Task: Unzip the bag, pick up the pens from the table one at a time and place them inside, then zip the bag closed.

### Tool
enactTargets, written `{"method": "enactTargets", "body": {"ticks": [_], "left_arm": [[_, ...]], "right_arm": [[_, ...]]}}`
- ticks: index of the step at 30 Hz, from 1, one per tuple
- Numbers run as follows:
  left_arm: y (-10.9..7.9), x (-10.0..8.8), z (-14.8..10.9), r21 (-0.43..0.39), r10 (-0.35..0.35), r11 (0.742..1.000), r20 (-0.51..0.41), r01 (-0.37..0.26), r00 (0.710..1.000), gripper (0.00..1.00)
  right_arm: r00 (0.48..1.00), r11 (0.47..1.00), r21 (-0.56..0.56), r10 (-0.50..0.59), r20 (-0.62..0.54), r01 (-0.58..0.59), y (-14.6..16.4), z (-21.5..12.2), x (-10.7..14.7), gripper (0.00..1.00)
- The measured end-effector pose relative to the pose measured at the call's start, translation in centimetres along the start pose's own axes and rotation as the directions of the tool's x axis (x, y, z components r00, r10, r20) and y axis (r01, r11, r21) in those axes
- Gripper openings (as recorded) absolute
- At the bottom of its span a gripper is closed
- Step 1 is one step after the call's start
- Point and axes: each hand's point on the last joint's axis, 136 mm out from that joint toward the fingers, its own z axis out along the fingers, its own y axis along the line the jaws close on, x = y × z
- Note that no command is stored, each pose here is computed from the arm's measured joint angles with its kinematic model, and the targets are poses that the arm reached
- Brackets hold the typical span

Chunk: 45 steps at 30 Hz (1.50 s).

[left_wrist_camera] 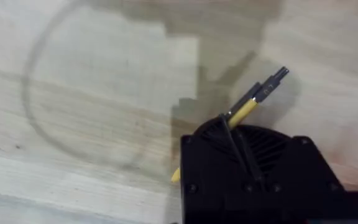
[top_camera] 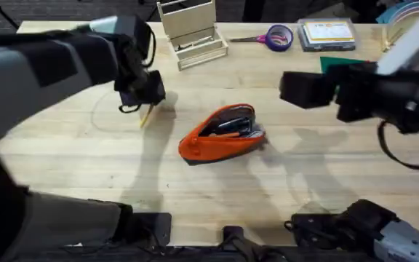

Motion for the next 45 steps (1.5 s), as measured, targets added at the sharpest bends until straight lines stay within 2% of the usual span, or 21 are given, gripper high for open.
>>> {"method": "enactTargets", "body": {"ticks": [4,7,13,18,24,31,36,45], "left_arm": [[-1.0,-2.2,-3.1,0.049,0.014,0.999,0.103,-0.019,0.995,0.044],[-2.2,-3.2,-5.6,0.092,0.039,0.994,0.184,-0.057,0.982,0.044],[-5.6,-3.6,-9.4,0.168,0.105,0.972,0.306,-0.162,0.946,0.042],[-9.1,-3.4,-12.4,0.24,0.139,0.938,0.402,-0.251,0.905,0.042],[-13.3,-1.8,-14.7,0.306,0.195,0.879,0.468,-0.365,0.862,0.042],[-17.8,1.6,-16.5,0.339,0.309,0.78,0.522,-0.526,0.795,0.043],[-19.8,4.1,-17.4,0.354,0.368,0.718,0.538,-0.599,0.759,0.043],[-22.2,7.9,-18.6,0.389,0.431,0.627,0.548,-0.675,0.717,0.044]], "right_arm": [[1.0,0.999,0.038,-0.017,-0.015,0.017,-1.1,-1.1,0.9,0.998],[0.999,0.998,0.064,-0.026,-0.029,0.028,-1.7,-1.6,1.6,0.998],[0.999,0.996,0.082,-0.031,-0.027,0.033,-2.4,-2.5,2.1,0.998],[0.999,0.996,0.082,-0.033,-0.02,0.035,-2.7,-3.4,2.4,0.997],[0.998,0.995,0.09,-0.036,-0.042,0.039,-3.1,-4.1,3.4,0.998],[0.997,0.994,0.098,-0.038,-0.065,0.044,-3.5,-4.6,4.2,0.998],[0.997,0.994,0.1,-0.039,-0.073,0.046,-3.6,-4.6,4.4,0.998],[0.996,0.994,0.102,-0.039,-0.076,0.047,-3.6,-4.6,4.5,0.998]]}}
